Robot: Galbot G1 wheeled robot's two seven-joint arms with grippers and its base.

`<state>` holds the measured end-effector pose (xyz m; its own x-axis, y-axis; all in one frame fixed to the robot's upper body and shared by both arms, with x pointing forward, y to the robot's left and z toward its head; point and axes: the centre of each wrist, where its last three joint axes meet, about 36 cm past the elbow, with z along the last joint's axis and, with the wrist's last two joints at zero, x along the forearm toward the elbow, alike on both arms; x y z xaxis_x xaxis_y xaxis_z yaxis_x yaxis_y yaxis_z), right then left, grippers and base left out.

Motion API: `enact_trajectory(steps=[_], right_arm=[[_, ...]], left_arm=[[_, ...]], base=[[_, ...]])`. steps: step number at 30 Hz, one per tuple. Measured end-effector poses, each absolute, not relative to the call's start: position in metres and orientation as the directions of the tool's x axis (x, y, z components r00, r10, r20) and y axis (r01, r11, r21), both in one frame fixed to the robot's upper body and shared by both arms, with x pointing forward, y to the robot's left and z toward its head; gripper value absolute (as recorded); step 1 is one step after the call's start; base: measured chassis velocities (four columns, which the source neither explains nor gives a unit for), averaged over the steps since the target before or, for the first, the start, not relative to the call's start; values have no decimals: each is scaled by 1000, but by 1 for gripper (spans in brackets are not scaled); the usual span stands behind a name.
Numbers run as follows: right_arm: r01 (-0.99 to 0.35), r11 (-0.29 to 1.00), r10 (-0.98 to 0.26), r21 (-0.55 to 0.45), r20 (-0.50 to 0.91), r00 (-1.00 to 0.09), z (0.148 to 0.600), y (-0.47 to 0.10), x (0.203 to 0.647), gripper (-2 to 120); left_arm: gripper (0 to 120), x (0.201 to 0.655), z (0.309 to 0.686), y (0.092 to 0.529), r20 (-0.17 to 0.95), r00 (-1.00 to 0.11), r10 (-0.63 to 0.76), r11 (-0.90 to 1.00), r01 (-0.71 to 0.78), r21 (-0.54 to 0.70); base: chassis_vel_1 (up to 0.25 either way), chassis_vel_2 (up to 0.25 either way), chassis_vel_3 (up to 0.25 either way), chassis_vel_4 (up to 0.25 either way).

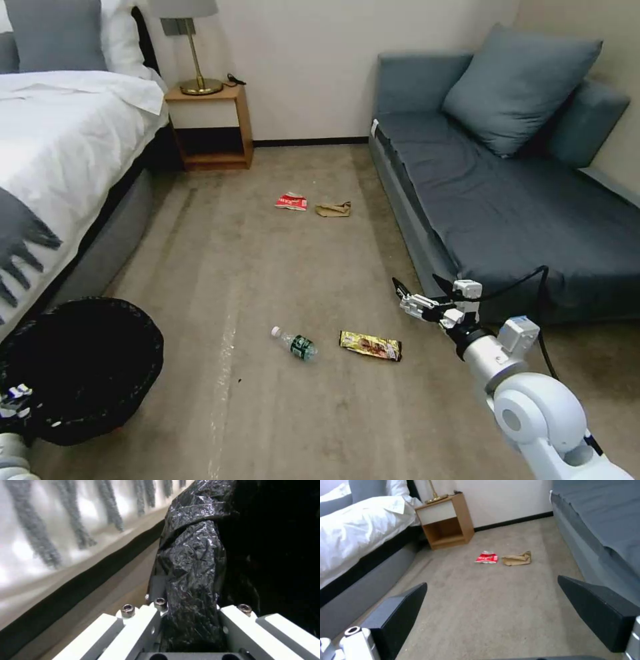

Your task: Pick up the trash bin, then pick up the garbage on the floor and place it into the trash bin.

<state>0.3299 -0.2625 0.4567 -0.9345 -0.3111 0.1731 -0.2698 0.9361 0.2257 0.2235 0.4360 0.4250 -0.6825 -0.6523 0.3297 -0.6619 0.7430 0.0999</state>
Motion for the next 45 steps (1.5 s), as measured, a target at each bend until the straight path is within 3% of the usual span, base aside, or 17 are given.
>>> enact_trajectory(steps=[32, 37, 45], right_arm=[[-283, 935, -325, 215, 192, -926, 448, -262, 333, 100], [-322, 930, -357, 176, 227, -906, 446, -269, 343, 100], [-559, 828, -539, 53, 351, -766, 473, -274, 392, 100]], left_arm=[[4, 222, 428, 437, 316, -691, -650, 748, -654, 108], [4, 219, 429, 442, 314, -698, -644, 756, -644, 119], [4, 220, 433, 444, 303, -723, -621, 779, -613, 133]], base=[[-78, 79, 79, -80], [-64, 54, 43, -69], [0, 0, 0, 0]])
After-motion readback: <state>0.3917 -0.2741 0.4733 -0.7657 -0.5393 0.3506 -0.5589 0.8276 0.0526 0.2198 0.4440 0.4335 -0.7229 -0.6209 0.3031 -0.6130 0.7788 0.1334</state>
